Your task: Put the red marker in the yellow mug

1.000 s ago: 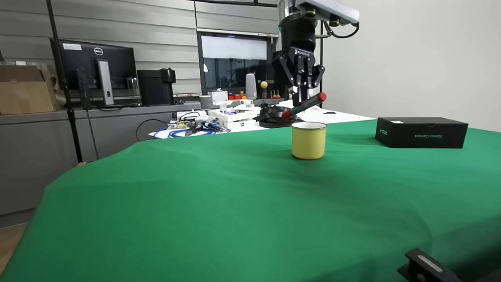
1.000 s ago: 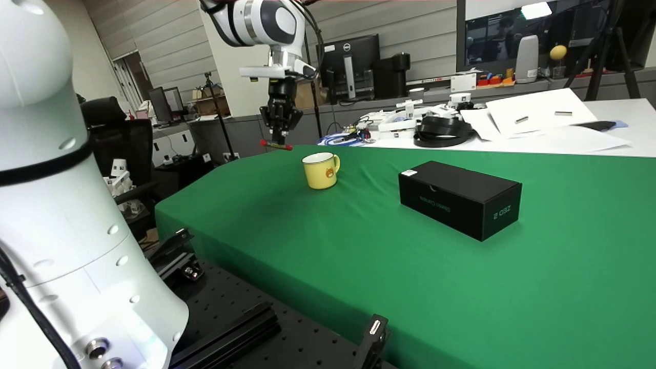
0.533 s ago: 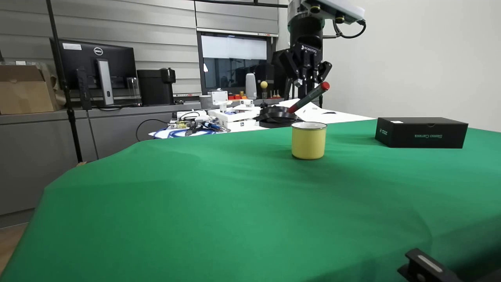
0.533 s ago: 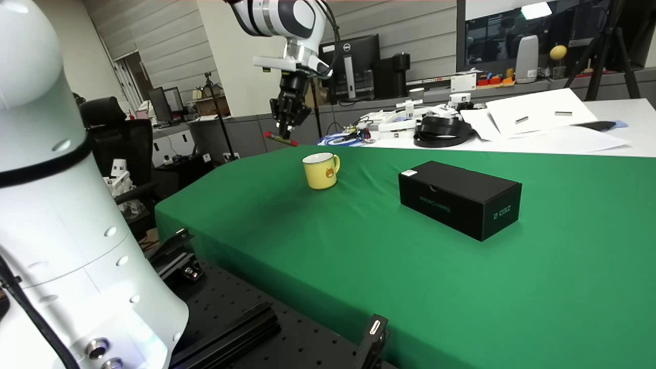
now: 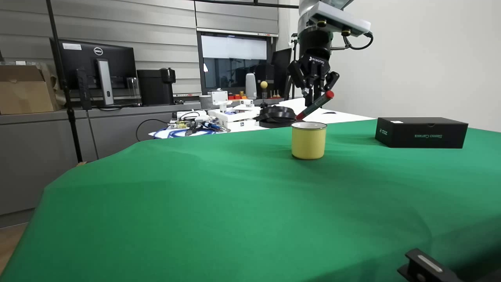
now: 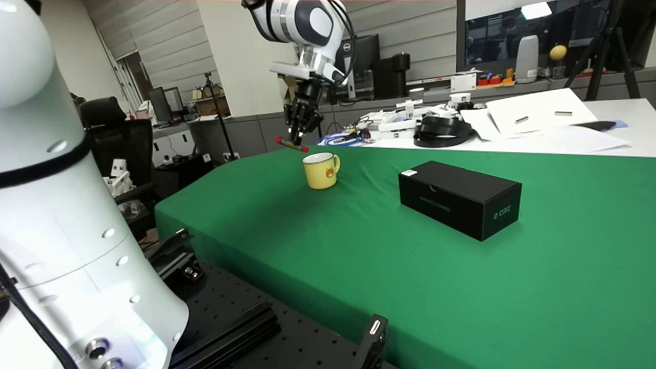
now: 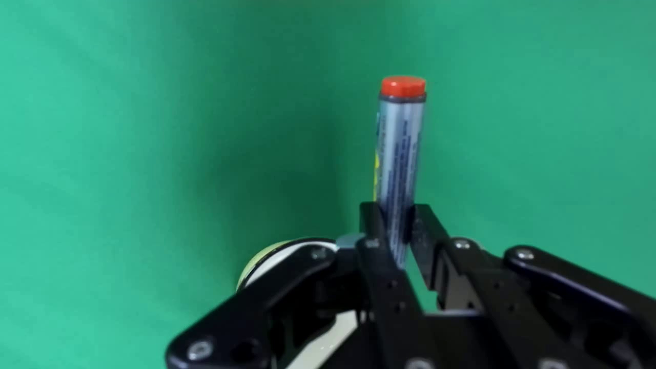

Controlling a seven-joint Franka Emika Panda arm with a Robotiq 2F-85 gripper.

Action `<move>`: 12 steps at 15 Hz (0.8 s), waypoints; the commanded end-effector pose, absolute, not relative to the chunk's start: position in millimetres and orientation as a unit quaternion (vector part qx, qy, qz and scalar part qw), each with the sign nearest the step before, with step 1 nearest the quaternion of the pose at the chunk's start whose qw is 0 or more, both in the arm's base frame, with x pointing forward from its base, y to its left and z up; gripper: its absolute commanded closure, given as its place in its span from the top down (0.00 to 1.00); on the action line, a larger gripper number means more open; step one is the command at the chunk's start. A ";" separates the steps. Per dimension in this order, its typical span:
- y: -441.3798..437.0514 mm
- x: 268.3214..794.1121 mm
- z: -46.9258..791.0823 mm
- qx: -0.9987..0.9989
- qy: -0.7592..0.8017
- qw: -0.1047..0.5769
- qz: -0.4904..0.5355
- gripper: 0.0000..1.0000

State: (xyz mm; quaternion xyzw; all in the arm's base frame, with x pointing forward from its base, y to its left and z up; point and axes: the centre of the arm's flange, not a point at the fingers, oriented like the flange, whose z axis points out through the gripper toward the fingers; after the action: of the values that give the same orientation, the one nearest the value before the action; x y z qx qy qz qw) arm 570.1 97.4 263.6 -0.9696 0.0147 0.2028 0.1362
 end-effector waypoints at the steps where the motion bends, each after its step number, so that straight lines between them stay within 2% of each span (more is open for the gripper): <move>1: 86.5 579.5 261.9 -0.966 0.031 0.149 0.210 0.05; 6: 71.5 578.9 252.5 -0.966 0.049 0.146 0.210 0.05; 12: 64.3 583.0 250.4 -0.977 0.064 0.111 0.172 0.05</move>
State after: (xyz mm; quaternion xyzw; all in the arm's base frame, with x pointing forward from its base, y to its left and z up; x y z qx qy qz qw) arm 579.5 64.0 248.5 -0.9729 0.0495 0.1847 0.1304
